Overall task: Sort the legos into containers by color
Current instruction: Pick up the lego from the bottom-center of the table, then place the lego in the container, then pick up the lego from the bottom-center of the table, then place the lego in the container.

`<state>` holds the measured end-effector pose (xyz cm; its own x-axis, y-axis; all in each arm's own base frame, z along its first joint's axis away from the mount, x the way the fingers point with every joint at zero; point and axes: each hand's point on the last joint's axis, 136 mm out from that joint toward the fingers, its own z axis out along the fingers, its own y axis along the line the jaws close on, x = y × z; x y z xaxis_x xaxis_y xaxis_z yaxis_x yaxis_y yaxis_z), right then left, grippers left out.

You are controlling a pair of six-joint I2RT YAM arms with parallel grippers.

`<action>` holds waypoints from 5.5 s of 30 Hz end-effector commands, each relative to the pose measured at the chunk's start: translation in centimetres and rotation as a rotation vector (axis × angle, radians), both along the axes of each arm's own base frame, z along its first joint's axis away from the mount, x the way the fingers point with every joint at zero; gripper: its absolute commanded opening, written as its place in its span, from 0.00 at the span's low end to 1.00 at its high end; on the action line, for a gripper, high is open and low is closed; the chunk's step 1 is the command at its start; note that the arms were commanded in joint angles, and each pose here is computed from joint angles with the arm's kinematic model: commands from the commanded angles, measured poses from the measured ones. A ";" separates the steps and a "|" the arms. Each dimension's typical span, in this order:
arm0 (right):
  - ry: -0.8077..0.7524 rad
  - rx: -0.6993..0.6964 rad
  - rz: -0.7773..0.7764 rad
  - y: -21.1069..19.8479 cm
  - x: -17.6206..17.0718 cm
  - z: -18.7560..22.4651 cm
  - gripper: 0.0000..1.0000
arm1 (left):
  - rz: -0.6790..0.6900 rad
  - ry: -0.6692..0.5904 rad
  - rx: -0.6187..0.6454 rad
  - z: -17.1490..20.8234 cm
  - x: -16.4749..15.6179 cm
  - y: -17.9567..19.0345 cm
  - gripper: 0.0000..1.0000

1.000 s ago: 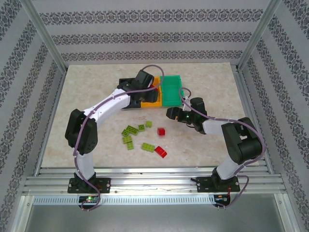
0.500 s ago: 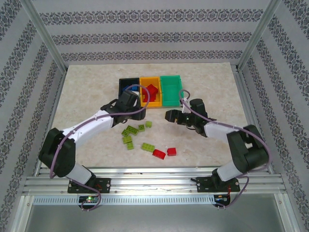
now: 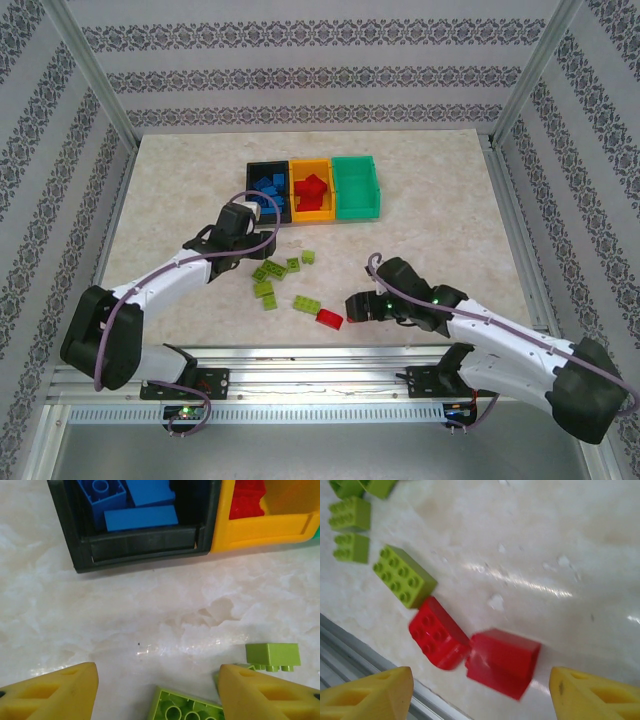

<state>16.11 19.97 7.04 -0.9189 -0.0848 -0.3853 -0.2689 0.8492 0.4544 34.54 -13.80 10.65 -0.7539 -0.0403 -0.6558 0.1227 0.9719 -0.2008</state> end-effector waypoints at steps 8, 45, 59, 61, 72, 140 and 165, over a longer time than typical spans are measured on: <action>0.073 -0.196 0.005 0.8 -0.4 -2.5 0.72 | -0.062 -0.078 -0.019 0.2 0.5 0.2 0.65; 0.011 -0.194 0.022 3.4 3.8 0.5 0.38 | -0.083 -0.071 -0.115 -0.8 -0.5 0.1 0.65; -0.247 0.080 -0.056 8.7 24.6 10.2 0.43 | -0.072 -0.080 -0.089 -0.9 -0.5 0.6 0.65; -0.261 0.079 -0.059 9.4 27.8 10.2 0.45 | -0.072 -0.082 -0.090 -0.8 -0.5 0.6 0.65; -0.227 0.066 -0.031 10.0 30.1 8.5 0.61 | -0.070 -0.091 -0.092 -0.5 -0.6 0.7 0.65; 0.021 -0.411 0.606 7.7 0.1 -2.7 0.25 | -0.075 -0.081 -0.098 -0.9 -0.7 0.6 0.65; -0.218 0.199 0.058 11.9 22.5 8.7 0.24 | -0.086 -0.070 -0.122 -1.0 -0.8 0.1 0.65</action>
